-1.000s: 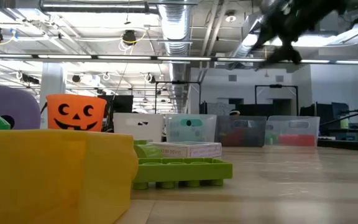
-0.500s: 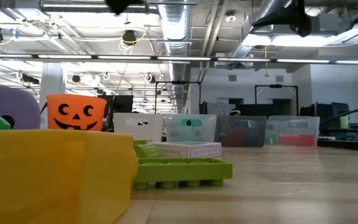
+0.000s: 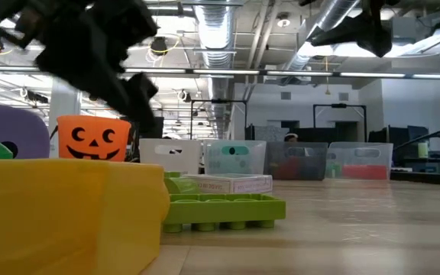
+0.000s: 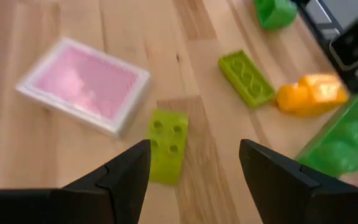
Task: Pick & Place Toys
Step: Put the small green game piece into the black bin
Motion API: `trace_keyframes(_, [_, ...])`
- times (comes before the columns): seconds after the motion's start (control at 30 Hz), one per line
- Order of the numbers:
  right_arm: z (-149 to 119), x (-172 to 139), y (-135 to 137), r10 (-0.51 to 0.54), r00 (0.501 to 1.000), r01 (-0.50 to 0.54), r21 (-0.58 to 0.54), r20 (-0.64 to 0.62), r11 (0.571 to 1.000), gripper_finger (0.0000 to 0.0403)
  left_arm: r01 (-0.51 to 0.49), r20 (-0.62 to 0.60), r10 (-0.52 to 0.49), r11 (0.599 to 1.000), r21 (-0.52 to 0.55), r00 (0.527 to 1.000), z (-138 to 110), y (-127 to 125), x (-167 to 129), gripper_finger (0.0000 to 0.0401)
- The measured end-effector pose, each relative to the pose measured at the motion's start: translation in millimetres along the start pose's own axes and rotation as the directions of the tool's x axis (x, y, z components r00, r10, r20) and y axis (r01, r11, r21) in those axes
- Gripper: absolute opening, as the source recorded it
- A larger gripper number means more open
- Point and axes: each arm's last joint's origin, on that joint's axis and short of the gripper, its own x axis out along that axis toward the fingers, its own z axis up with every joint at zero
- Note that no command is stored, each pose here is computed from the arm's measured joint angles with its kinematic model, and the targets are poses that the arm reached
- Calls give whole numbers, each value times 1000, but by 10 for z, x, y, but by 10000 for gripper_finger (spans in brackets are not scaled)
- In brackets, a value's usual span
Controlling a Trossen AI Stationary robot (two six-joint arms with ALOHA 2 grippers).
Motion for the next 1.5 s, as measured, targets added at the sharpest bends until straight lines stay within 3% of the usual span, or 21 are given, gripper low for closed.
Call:
trace_keyframes(0.2, [17, 1, -5, 7, 1000, -6, 20, -7, 1000, 269, -6, -8, 6, 1000, -2, 1000, -269, 30, 122, 270])
trace_keyframes(0.33, [12, 7, -5, 7, 1000, -6, 39, -11, 999, 269, -90, -13, 90, 996, 0, 996, -373, 72, 171, 295])
trace_keyframes(0.5, [18, 6, 3, 13, 1000, -13, 52, -7, 999, 269, -139, -10, 139, 990, 1, 990, -409, 94, 237, 318])
trace_keyframes(0.83, [18, 6, 3, 13, 1000, -12, 96, -7, 995, 269, -132, 57, 132, 991, -5, 990, -479, 109, 471, 331])
trace_keyframes(1.17, [32, 15, -7, 7, 1000, -7, 99, -1, 995, 269, -114, 78, 111, 993, 31, 991, -511, 55, 540, 295])
trace_keyframes(1.4, [72, 40, -33, -9, 1000, 8, 102, 13, 995, 269, -74, 76, 71, 996, 44, 995, -524, -31, 541, 222])
trace_keyframes(1.5, [82, 47, -40, -13, 1000, 11, 104, 16, 995, 269, -63, 76, 64, 998, -18, 995, -525, -42, 541, 181])
